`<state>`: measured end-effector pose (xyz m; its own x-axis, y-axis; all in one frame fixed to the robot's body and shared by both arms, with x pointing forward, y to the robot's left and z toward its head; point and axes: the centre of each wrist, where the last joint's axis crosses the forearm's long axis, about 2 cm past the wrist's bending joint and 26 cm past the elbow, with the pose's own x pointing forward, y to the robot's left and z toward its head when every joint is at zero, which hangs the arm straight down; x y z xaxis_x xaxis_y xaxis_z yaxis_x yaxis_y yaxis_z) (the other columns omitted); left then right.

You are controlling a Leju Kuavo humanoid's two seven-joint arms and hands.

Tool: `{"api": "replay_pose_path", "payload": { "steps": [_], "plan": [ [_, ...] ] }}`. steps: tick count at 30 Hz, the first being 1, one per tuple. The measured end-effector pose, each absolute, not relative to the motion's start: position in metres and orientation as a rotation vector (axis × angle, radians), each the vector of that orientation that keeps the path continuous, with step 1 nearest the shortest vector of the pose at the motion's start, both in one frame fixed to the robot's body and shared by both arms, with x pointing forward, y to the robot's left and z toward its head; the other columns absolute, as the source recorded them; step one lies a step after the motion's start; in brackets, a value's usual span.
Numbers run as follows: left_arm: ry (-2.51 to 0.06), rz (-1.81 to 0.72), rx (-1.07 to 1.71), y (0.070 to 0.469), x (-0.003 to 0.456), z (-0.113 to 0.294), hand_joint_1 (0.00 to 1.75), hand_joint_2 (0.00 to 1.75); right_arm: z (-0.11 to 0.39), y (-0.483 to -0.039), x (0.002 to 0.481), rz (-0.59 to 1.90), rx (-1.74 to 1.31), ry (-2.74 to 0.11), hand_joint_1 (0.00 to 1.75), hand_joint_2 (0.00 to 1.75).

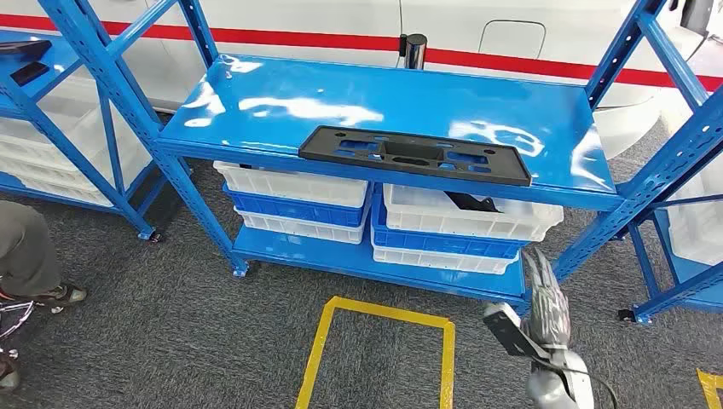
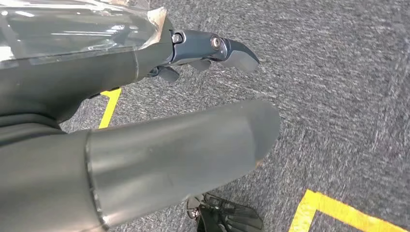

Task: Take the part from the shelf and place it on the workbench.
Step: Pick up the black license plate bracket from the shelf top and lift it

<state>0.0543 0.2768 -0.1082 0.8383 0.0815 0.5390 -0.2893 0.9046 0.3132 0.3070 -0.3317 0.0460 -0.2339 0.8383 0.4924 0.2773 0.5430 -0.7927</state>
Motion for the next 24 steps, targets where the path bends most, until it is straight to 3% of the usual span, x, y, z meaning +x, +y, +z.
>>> {"api": "replay_pose_path", "payload": {
  "steps": [5, 9, 12, 16, 24],
  "plan": [
    [-0.543, 0.171, 0.388, 0.276, 0.054, -0.108, 0.0, 0.0, 0.096, -0.302, 0.338, 1.005, -1.098, -1.932, 0.0, 1.75],
    [-0.523, 0.146, 0.391, 0.274, 0.057, -0.108, 0.0, 0.0, 0.169, -0.241, 0.375, 1.325, -1.288, -2.087, 0.0, 1.75],
    [-0.504, 0.136, 0.392, 0.272, 0.059, -0.107, 0.0, 0.0, 0.216, -0.204, 0.384, 1.342, -1.352, -2.231, 0.0, 1.75],
    [-0.478, 0.122, 0.39, 0.27, 0.055, -0.108, 0.0, 0.0, 0.257, -0.186, 0.383, 1.331, -1.331, -2.385, 0.0, 1.75],
    [-0.481, 0.088, 0.382, 0.267, 0.056, -0.107, 0.0, 0.0, 0.283, -0.156, 0.38, 1.416, -1.243, -2.518, 0.0, 1.75]
  ]
}}
